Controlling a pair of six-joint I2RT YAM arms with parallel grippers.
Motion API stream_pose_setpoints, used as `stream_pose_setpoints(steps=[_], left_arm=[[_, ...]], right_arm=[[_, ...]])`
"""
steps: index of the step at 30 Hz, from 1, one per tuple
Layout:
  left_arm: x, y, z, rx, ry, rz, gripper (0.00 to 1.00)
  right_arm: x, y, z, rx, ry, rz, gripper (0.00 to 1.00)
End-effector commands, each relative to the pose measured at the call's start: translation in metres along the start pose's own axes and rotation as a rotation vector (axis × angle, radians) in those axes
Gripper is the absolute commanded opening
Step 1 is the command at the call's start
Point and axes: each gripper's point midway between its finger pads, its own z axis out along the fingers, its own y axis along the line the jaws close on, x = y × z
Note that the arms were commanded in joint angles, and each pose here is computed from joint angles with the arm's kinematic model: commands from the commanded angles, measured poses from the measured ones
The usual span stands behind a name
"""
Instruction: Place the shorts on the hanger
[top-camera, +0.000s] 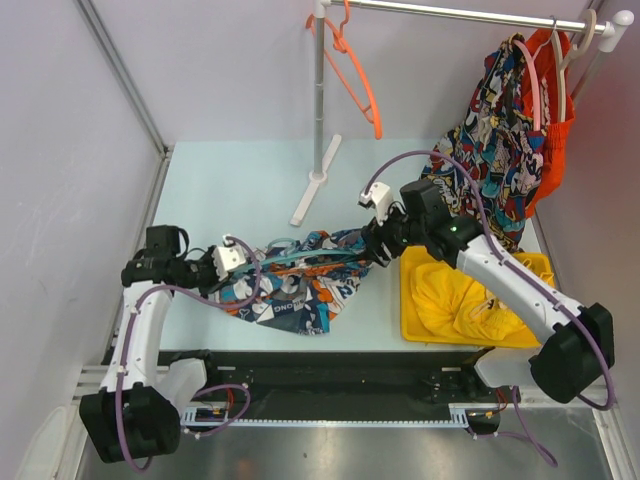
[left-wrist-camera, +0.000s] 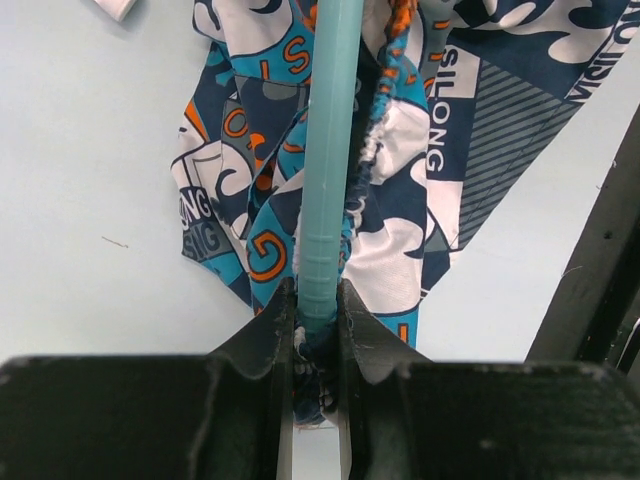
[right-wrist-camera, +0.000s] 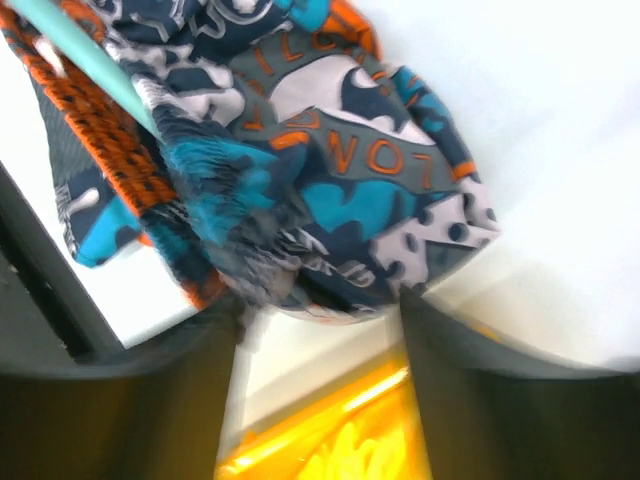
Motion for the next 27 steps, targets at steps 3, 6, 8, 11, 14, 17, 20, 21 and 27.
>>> stream_pose_setpoints(steps=[3,6,8,11,14,17,20,21,27], left_arm=[[-0.009,0.019,-0.011,-0.063,0.013,0.038,0.0],[-0.017,0.014,-0.012,-0.034,-0.018,0.056,0.0],[-0.023,0.014,-0.015,-0.029,-0.03,0.063,0.0],[-0.031,0.009,-0.018,0.001,-0.045,0.103,0.01],[-0.037,0.004,-0.02,0.021,-0.048,0.142,0.0],[-0.047,0.001,-0.022,0.029,-0.067,0.161,0.0],[-0.055,0.002,-0.025,0.033,-0.087,0.133,0.0],[-0.055,0.001,-0.025,0.042,-0.089,0.119,0.0],[-0.06,-0.002,-0.025,0.044,-0.11,0.14,0.0]], right_arm=[[-0.039,-0.008,-0.036,0.048,-0.084,-0.109,0.8],[-0.051,0.006,-0.04,0.012,-0.122,-0.222,0.82],[-0.061,0.021,-0.04,-0.024,-0.152,-0.312,0.84],[-0.074,0.047,-0.039,-0.098,-0.2,-0.428,0.83],[-0.087,0.075,-0.034,-0.154,-0.248,-0.545,0.82],[-0.097,0.099,-0.022,-0.173,-0.278,-0.626,0.8],[-0.101,0.101,-0.007,-0.094,-0.254,-0.674,0.81],[-0.101,0.108,-0.004,-0.086,-0.248,-0.684,0.83],[-0.108,0.09,0.015,0.035,-0.23,-0.634,0.79]])
